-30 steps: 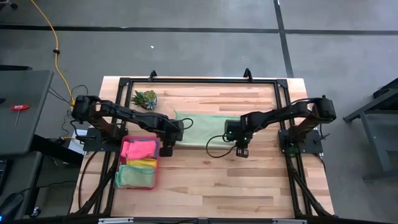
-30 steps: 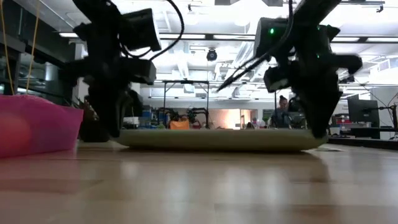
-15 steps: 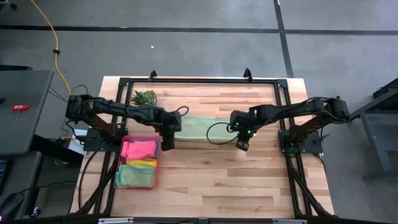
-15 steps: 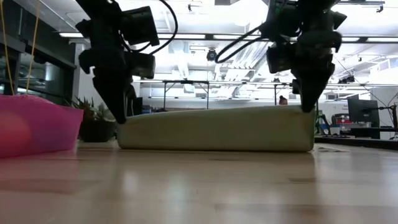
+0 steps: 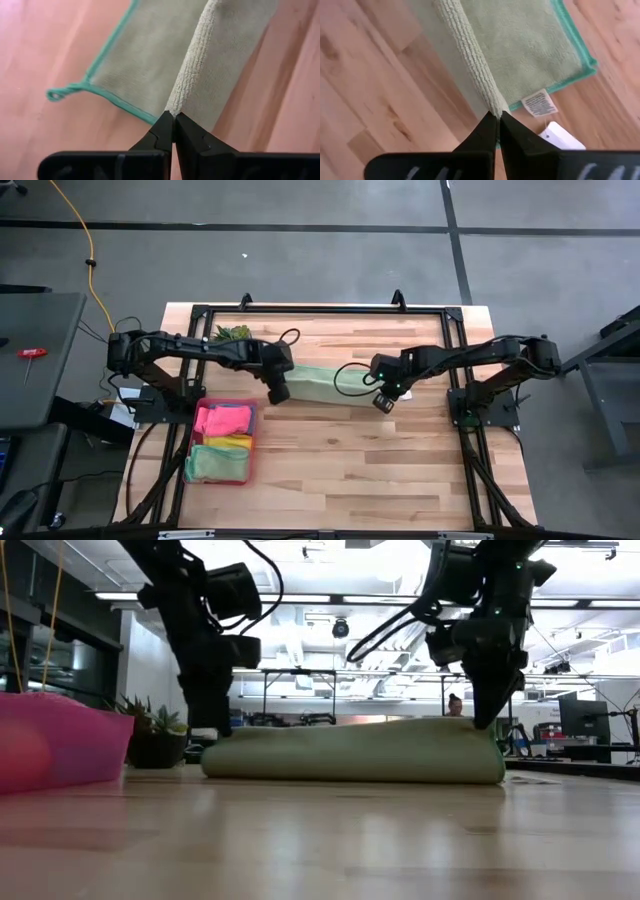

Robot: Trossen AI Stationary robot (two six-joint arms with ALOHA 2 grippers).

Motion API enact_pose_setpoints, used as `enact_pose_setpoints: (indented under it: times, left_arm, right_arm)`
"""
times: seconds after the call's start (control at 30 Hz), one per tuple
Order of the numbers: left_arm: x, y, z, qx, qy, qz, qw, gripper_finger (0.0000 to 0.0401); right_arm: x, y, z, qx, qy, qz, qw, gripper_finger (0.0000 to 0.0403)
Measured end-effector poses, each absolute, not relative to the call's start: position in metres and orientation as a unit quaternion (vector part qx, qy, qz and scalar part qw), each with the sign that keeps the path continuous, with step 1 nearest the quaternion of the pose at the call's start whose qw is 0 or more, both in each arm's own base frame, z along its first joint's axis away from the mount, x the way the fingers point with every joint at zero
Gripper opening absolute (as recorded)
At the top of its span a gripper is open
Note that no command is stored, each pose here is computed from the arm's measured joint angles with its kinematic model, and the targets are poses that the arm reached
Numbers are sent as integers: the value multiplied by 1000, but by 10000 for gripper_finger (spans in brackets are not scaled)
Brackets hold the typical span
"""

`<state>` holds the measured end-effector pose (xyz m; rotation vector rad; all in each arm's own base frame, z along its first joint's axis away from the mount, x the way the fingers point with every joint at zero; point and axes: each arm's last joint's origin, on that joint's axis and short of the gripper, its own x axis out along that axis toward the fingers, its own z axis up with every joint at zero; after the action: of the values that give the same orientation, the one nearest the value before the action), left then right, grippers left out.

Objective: Fold microfiber towels
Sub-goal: Fold the green microfiber towel

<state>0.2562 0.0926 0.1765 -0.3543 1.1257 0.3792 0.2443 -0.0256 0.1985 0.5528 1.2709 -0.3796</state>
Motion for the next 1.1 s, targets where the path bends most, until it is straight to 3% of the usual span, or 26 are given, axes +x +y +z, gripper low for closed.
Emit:
enact_pose_setpoints:
  times: [0.23, 0.47, 1.1]
  left_arm:
    - [258, 99, 178, -172, 507, 197, 821, 0]
    - [256, 103, 178, -155, 500, 274, 807, 0]
    - [264, 109, 167, -128, 489, 313, 804, 2]
  right_arm:
    - [243, -28, 198, 261, 568, -238, 743, 0]
    - [245, -30, 195, 268, 557, -277, 736, 0]
    - [253, -32, 172, 257, 582, -308, 707, 0]
